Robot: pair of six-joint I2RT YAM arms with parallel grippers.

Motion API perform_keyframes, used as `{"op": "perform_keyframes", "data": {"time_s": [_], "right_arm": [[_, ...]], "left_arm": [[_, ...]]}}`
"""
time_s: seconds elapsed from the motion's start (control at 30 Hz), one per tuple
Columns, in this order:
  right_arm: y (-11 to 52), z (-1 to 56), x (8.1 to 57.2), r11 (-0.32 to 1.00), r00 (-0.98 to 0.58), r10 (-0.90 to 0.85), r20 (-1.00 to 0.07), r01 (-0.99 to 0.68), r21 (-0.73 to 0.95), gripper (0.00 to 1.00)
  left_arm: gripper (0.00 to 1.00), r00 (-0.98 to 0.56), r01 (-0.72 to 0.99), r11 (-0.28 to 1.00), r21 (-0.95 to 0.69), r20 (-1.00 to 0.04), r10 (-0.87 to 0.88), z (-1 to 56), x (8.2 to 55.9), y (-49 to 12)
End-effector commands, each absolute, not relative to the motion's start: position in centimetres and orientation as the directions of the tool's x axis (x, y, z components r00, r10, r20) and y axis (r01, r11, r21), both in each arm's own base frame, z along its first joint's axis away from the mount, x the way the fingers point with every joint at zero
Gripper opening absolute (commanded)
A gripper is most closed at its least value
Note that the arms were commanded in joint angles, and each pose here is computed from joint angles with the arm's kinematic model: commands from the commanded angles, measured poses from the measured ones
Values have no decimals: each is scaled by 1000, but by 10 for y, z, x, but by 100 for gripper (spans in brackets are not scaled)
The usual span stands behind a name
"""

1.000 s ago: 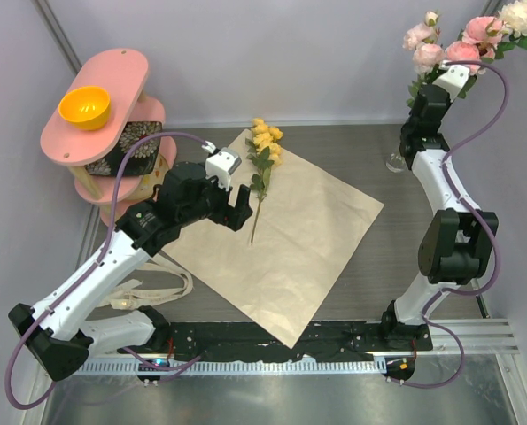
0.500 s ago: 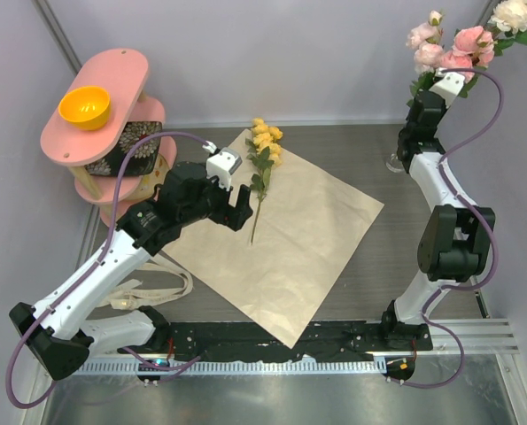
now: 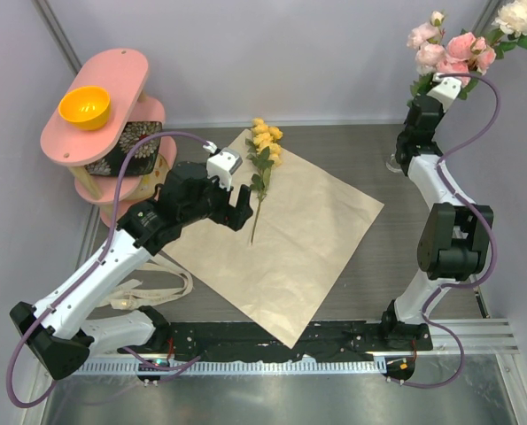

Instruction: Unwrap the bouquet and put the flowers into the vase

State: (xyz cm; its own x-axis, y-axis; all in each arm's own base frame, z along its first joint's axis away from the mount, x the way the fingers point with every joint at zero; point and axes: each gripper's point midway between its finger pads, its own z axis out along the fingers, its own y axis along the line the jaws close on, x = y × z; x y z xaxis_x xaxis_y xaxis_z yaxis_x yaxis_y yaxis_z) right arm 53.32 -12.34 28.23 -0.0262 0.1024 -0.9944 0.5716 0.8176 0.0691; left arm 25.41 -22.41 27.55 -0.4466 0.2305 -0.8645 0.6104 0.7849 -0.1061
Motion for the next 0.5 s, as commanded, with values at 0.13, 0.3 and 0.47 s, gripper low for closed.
{"op": "perform_keyframes", "data": {"time_s": [0.13,0.3,0.47], "right_arm": [[-117,265,515,820,-128,110,-986,573,17,31],[-115,273,506,812,-125,136,-983,582,38,52],[-108,282,488,798,-116,207,-971,594,99,68]], "left_arm": [[87,-437,616,779,-119,-874,212,281,256,-228],[87,-438,616,779,-123,-874,209,282,256,-228],[87,-436,614,779,-123,-876,205,284,255,-227]]}}
